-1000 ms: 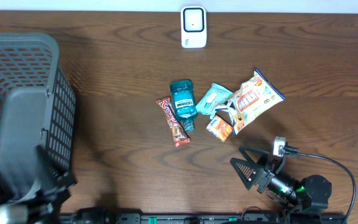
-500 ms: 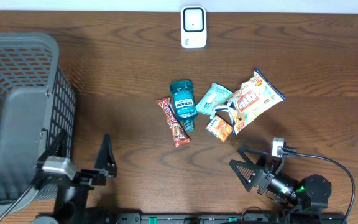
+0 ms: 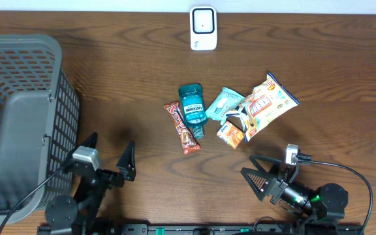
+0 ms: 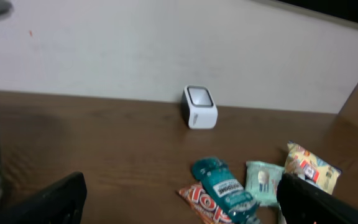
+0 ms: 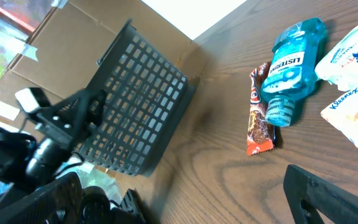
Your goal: Scan the item barcode
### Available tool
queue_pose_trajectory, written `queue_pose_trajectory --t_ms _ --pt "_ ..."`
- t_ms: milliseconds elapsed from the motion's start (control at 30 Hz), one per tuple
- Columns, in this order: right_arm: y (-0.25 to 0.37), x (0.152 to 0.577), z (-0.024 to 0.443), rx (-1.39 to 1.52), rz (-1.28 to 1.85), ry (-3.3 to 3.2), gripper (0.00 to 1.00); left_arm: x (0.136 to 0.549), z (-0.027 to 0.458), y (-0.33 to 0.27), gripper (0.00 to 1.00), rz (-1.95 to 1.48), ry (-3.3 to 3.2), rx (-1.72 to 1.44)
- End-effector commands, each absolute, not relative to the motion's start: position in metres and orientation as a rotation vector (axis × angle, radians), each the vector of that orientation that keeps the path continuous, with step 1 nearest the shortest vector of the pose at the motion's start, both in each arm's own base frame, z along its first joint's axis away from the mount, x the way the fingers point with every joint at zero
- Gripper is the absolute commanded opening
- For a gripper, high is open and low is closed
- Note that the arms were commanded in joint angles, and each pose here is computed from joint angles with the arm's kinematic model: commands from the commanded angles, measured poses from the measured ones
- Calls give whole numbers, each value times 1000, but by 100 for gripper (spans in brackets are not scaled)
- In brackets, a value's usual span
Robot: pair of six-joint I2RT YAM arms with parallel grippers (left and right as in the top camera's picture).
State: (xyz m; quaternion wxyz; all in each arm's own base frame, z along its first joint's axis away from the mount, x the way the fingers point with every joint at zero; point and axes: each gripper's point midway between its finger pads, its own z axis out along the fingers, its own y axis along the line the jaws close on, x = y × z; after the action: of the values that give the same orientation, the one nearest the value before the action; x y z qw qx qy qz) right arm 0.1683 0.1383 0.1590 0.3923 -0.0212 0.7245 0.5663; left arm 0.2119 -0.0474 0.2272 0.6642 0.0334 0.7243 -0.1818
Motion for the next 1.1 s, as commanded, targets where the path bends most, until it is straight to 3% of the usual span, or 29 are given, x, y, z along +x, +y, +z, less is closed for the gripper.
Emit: queue_pose_trajectory --t_ms 0,300,433,933,1067 --pt "139 167 159 -80 1428 1833 99 217 210 -52 98 -441 1654 92" --pt "139 167 159 -23 1470 1850 99 228 166 -49 98 -444 1713 66" --pt "136 171 159 146 1554 1879 96 233 142 -39 98 -402 1762 4" --pt "116 200 142 407 1456 1897 89 234 144 -47 98 -417 1745 38" --pt "110 208 117 493 1388 1979 90 237 176 -45 98 -389 1613 60"
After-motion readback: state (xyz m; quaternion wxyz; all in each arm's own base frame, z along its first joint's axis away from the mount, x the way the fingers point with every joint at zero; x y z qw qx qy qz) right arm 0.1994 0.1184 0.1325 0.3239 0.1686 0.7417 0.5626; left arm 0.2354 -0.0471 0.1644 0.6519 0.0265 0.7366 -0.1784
